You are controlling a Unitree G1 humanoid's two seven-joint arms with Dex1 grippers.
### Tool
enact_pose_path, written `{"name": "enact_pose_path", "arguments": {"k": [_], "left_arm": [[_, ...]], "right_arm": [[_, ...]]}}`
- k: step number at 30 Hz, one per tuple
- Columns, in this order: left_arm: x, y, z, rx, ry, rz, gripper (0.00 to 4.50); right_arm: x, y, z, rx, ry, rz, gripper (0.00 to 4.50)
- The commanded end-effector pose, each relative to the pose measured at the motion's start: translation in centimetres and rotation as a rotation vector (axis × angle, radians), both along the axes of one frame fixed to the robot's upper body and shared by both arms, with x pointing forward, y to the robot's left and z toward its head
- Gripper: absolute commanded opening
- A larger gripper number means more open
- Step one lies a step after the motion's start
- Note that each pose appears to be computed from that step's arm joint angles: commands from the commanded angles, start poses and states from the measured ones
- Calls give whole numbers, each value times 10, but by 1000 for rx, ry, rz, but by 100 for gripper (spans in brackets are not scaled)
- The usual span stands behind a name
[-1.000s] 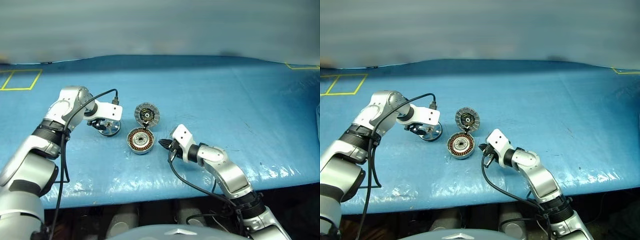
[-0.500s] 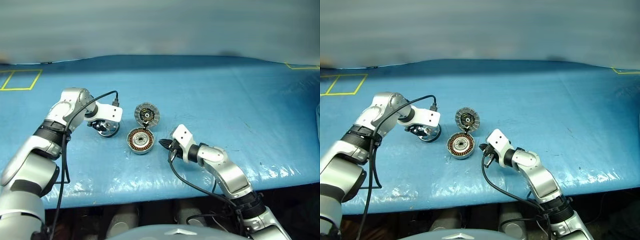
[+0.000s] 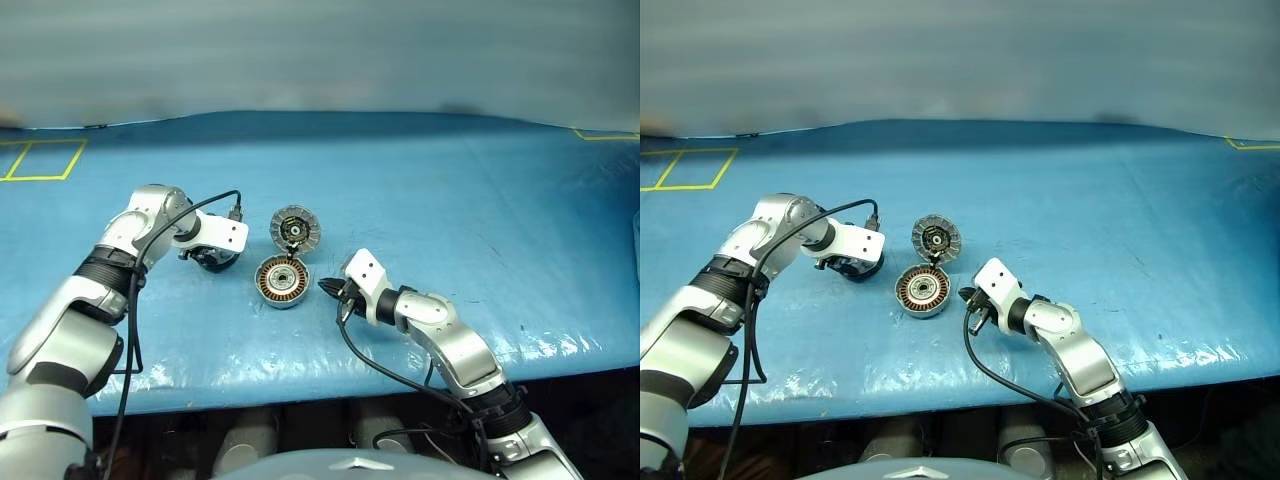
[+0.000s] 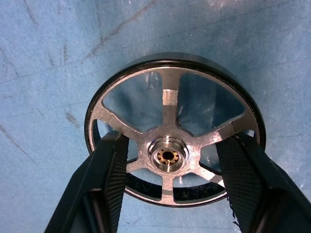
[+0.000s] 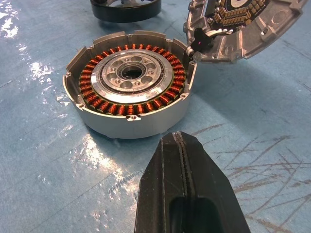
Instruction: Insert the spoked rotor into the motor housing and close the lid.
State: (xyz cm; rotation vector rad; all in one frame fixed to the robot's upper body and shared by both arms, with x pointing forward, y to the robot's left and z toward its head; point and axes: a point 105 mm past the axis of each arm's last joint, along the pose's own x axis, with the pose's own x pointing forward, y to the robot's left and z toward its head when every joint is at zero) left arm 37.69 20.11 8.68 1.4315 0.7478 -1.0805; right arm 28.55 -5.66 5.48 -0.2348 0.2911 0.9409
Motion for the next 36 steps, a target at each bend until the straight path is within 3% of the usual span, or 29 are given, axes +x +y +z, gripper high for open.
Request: {"name": "enact_pose_path", "arguments": {"k": [1,8,16,19,28,36], "left_arm": [[1,8,1,0,-29,10,181],[3,9,19,-106,-183,-3,181],[-7,10,34,-415,-356,88,181],[-20,7,34,-549,-350,108,181],[-43,-9,31,-772,-267,124,181],[-51,-40,37,-880,-147,52,181]], "right_arm": [[1,2,10,20,-44,4,0],[3,3,11,31,-48,-3,0],[7,-7,13,43,-60,-46,0],[8,-11,14,49,-64,-59,0],[2,-14,17,123,-77,-20,0],[-7,-11,15,175,-98,55,0]]}}
